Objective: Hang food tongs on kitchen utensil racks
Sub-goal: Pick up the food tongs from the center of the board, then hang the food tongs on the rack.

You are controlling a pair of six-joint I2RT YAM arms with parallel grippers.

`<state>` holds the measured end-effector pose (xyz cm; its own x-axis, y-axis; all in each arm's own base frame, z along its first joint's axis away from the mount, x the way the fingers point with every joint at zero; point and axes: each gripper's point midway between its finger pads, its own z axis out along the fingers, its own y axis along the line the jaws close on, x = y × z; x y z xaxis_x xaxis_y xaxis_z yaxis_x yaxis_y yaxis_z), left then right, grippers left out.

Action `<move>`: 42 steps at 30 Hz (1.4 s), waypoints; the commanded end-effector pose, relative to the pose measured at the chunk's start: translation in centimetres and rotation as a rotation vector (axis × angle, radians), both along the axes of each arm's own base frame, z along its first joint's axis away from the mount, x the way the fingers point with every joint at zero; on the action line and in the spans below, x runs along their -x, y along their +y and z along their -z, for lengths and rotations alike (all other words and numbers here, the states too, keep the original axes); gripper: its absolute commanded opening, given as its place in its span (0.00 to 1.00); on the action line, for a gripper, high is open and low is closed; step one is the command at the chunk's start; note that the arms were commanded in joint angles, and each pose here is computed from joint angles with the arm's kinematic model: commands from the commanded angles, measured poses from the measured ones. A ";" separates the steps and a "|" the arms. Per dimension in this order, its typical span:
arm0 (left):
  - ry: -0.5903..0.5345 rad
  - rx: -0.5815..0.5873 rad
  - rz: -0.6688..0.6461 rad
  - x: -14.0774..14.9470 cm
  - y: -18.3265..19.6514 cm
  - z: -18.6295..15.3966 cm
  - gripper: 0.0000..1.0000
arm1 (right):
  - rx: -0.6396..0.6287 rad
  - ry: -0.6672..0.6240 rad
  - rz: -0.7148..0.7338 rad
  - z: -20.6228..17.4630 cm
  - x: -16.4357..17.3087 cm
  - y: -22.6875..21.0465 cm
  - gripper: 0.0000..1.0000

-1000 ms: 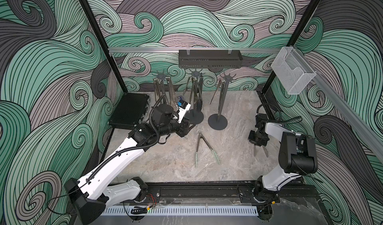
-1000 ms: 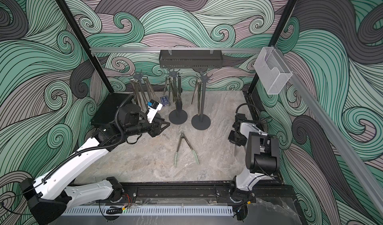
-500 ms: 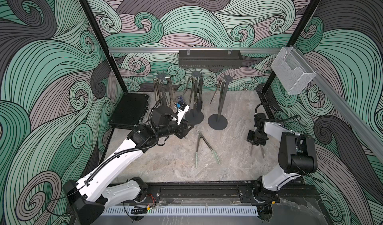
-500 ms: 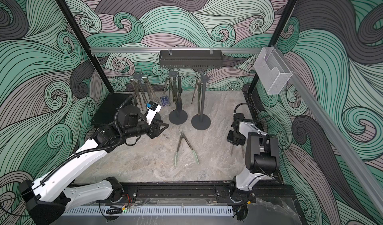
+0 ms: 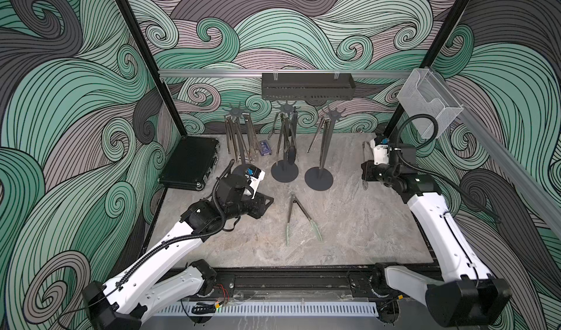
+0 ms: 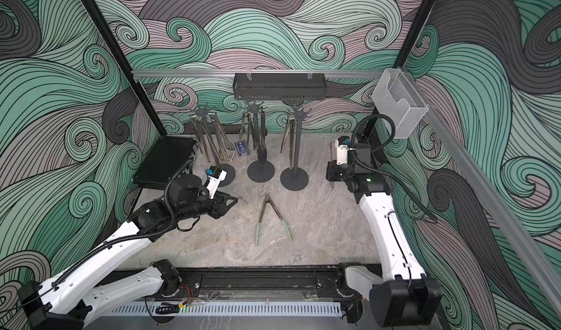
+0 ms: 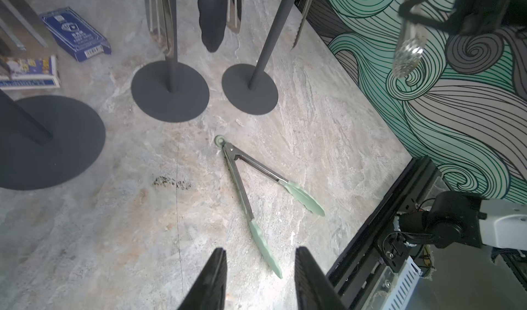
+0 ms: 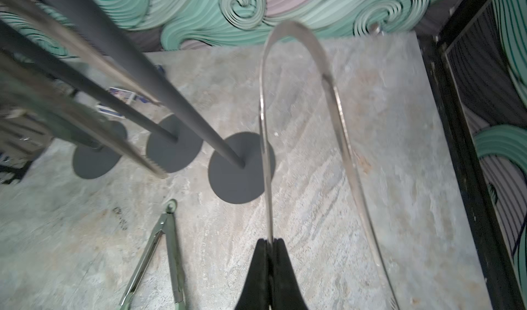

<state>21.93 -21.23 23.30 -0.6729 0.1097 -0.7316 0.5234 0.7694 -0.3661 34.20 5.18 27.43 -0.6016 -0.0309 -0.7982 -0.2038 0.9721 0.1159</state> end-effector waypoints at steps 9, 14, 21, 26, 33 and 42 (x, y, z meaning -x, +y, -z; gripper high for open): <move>-0.009 0.074 0.067 1.3 -0.8 0.8 0.43 | 0.004 -0.368 -0.472 -10.7 0.9 6.2 0.00; 0.018 0.083 0.115 1.3 -1.9 1.3 0.43 | 0.006 -0.392 -0.509 -12.0 0.4 6.7 0.00; 0.040 0.076 0.126 1.0 -2.4 1.4 0.43 | 0.015 -0.361 -0.493 -12.1 -1.7 6.3 0.00; 0.039 0.077 0.126 1.0 -2.5 1.4 0.43 | 0.010 -0.325 -0.486 -11.4 -3.0 6.1 0.00; 0.038 0.074 0.128 1.0 -2.4 1.4 0.43 | 0.001 -0.295 -0.484 -10.6 -3.9 6.1 0.00; 0.039 0.073 0.128 1.1 -2.4 1.4 0.43 | -0.028 -0.260 -0.497 -9.6 -4.9 6.5 0.00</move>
